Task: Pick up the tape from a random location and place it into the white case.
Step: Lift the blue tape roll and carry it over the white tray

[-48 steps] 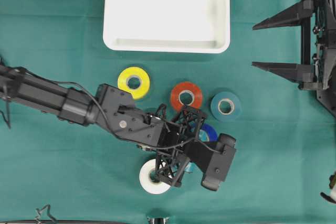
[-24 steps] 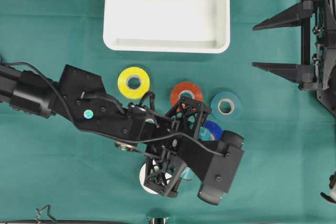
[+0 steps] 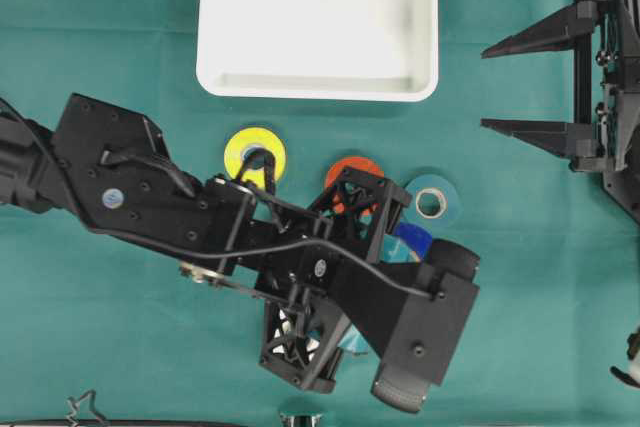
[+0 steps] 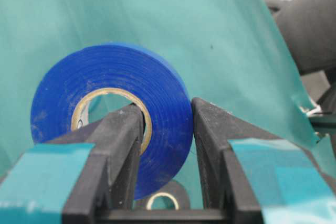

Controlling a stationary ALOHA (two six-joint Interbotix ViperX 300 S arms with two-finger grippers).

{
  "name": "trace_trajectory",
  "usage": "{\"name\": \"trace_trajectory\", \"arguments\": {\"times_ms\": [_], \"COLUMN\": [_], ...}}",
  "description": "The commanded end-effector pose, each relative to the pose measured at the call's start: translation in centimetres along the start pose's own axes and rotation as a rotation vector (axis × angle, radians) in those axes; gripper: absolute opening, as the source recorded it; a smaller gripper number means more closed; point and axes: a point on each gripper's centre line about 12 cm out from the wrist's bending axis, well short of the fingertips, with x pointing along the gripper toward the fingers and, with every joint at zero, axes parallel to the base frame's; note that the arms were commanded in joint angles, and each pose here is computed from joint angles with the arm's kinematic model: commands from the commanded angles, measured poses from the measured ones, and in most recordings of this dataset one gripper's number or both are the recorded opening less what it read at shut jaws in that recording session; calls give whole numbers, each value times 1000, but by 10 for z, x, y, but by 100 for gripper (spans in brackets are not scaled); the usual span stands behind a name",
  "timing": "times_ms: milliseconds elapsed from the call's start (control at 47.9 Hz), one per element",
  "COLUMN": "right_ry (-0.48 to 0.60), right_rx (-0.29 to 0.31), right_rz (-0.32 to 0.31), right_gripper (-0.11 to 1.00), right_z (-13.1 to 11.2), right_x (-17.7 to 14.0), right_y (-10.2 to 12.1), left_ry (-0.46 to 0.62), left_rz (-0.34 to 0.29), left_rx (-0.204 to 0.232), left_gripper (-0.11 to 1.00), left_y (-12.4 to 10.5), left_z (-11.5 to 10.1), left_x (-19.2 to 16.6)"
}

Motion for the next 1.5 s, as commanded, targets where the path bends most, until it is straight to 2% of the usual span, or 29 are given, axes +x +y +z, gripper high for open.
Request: {"name": "trace_trajectory", "arguments": {"times_ms": [0, 815, 1024, 1254, 1484], "right_ry": [-26, -26, -18, -20, -15], "right_rx": [-3, -3, -5, -13, -10], "right_rz": [0, 0, 1, -1, -1], "right_gripper": [92, 92, 92, 92, 92], "right_z": [11, 11, 10, 10, 9], "right_x": [1, 1, 1, 1, 1], "right_y": [0, 0, 0, 0, 0], "left_ry": [-71, -65, -56, -32, 13], "left_rz": [11, 10, 19, 76, 159], "left_rx": [8, 6, -5, -65, -167], "left_gripper": [25, 25, 25, 25, 25], "left_y": [0, 0, 7, 47, 105], "left_z": [14, 12, 9, -7, -44], "left_x": [-31, -32, -32, -30, -28]}}
